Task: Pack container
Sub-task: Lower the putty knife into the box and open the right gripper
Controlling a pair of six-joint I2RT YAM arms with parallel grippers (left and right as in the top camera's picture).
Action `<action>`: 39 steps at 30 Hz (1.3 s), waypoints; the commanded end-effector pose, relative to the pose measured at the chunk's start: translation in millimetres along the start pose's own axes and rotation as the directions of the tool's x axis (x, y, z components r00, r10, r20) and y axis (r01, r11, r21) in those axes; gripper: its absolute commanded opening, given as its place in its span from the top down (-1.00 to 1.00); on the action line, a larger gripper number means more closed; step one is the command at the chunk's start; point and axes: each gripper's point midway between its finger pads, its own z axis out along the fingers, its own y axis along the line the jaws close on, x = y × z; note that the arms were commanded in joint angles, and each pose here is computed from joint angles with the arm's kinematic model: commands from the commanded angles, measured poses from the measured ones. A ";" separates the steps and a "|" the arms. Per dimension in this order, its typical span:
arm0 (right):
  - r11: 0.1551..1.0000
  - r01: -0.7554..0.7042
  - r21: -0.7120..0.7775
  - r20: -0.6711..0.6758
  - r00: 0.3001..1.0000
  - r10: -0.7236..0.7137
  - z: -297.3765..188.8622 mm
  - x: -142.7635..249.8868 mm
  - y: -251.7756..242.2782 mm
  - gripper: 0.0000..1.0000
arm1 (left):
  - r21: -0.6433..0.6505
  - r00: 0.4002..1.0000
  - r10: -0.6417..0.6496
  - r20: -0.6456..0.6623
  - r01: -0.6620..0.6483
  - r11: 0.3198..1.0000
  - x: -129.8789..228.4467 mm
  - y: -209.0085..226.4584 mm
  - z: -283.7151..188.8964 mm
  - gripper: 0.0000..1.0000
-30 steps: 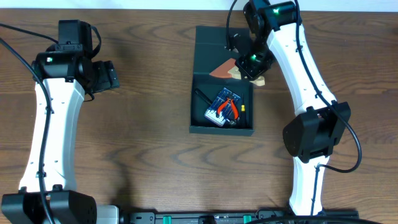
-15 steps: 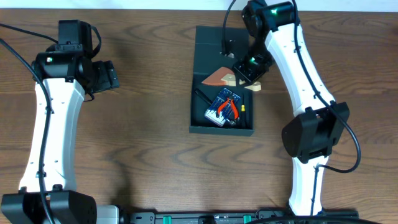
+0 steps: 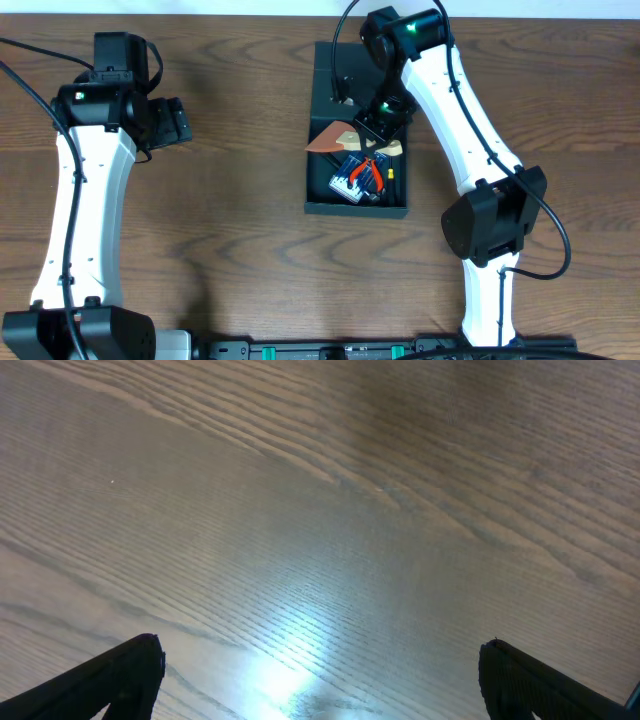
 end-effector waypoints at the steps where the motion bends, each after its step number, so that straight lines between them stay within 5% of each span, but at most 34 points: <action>1: 0.999 0.044 0.005 0.051 0.998 -0.044 -17.3 -2.1 10.2 0.98 | -0.008 1.000 -0.017 0.004 0.017 1.000 -1.3 2.8 -1.9 -0.97; 29: 1.000 -0.010 -0.009 -0.025 1.000 0.010 58.2 14.2 -24.7 0.95 | -0.008 1.000 -0.017 0.004 0.017 1.000 -1.3 2.8 -1.9 -0.97; 39: 0.999 -0.027 -0.019 -0.049 0.998 0.026 70.6 23.2 -28.7 0.08 | -0.009 1.000 -0.017 0.004 0.017 1.000 -1.2 2.8 -1.8 -0.97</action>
